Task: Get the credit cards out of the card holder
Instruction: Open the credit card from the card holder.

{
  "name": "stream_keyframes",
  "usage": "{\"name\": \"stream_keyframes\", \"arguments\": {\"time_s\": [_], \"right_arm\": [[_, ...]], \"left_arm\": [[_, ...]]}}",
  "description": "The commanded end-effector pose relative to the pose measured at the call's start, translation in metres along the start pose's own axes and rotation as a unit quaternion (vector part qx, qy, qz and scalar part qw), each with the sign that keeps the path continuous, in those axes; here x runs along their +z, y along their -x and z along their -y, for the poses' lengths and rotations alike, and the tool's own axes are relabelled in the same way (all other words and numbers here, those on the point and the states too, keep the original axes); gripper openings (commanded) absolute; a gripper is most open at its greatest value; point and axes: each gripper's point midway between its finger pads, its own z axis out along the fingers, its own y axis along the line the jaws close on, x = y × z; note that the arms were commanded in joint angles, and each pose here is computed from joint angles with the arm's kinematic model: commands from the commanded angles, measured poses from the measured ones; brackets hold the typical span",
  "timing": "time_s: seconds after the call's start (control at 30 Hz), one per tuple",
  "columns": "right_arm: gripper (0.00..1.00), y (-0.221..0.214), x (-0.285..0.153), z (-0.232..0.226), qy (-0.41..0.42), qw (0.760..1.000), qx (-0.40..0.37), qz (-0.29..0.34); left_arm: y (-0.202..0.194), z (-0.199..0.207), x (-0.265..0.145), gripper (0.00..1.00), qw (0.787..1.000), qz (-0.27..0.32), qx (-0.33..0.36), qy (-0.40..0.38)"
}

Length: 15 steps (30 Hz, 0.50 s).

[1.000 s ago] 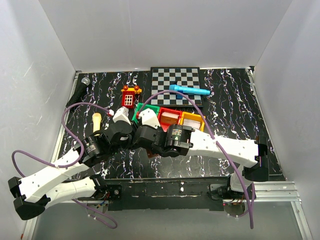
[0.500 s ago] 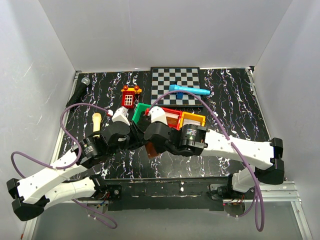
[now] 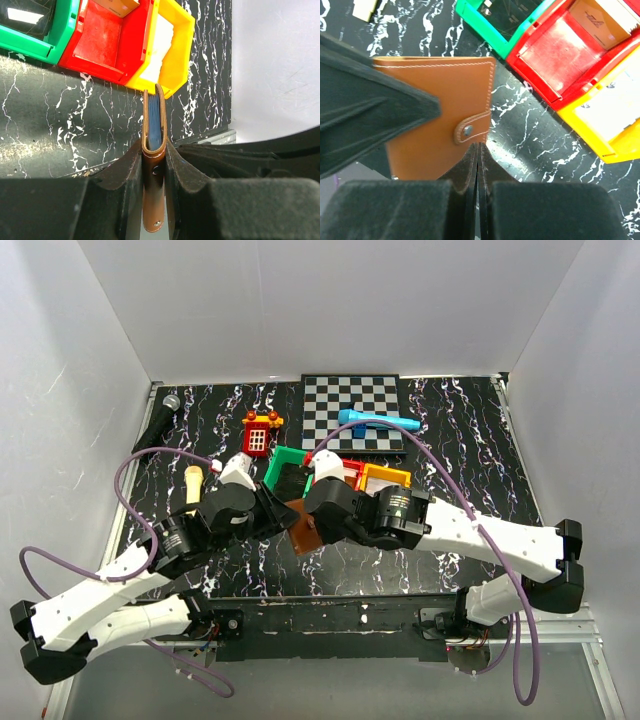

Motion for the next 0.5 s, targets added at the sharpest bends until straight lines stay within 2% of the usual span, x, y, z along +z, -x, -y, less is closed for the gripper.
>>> {"name": "stream_keyframes", "arguments": {"time_s": [0.0, 0.23, 0.27, 0.33, 0.37, 0.43, 0.47], "right_arm": [[0.01, -0.009, -0.002, 0.019, -0.026, 0.999, -0.009, -0.016], [0.01, -0.007, -0.004, 0.016, -0.012, 1.000, -0.002, -0.006], [0.04, -0.003, -0.006, 0.012, -0.001, 1.000, 0.003, 0.004], [0.27, 0.002, -0.010, 0.006, 0.019, 1.000, 0.005, 0.017], [0.35, 0.005, -0.011, 0.006, 0.022, 0.999, 0.006, 0.024], [0.48, 0.009, -0.013, 0.003, 0.027, 0.999, 0.000, 0.031], [0.50, 0.011, -0.014, 0.002, 0.023, 0.999, -0.004, 0.034]], "left_arm": [[0.012, 0.009, -0.010, 0.00, 0.999, 0.025, -0.010, -0.024], [0.011, 0.007, -0.009, 0.00, 0.999, 0.024, -0.011, -0.022], [0.011, 0.007, -0.008, 0.00, 0.999, 0.023, -0.011, -0.020], [0.010, 0.007, -0.007, 0.00, 1.000, 0.022, -0.011, -0.019], [0.009, 0.007, -0.006, 0.00, 1.000, 0.020, -0.010, -0.018], [0.009, 0.007, -0.005, 0.00, 1.000, 0.019, -0.009, -0.016], [0.009, 0.007, -0.005, 0.00, 1.000, 0.019, -0.009, -0.014]]}}
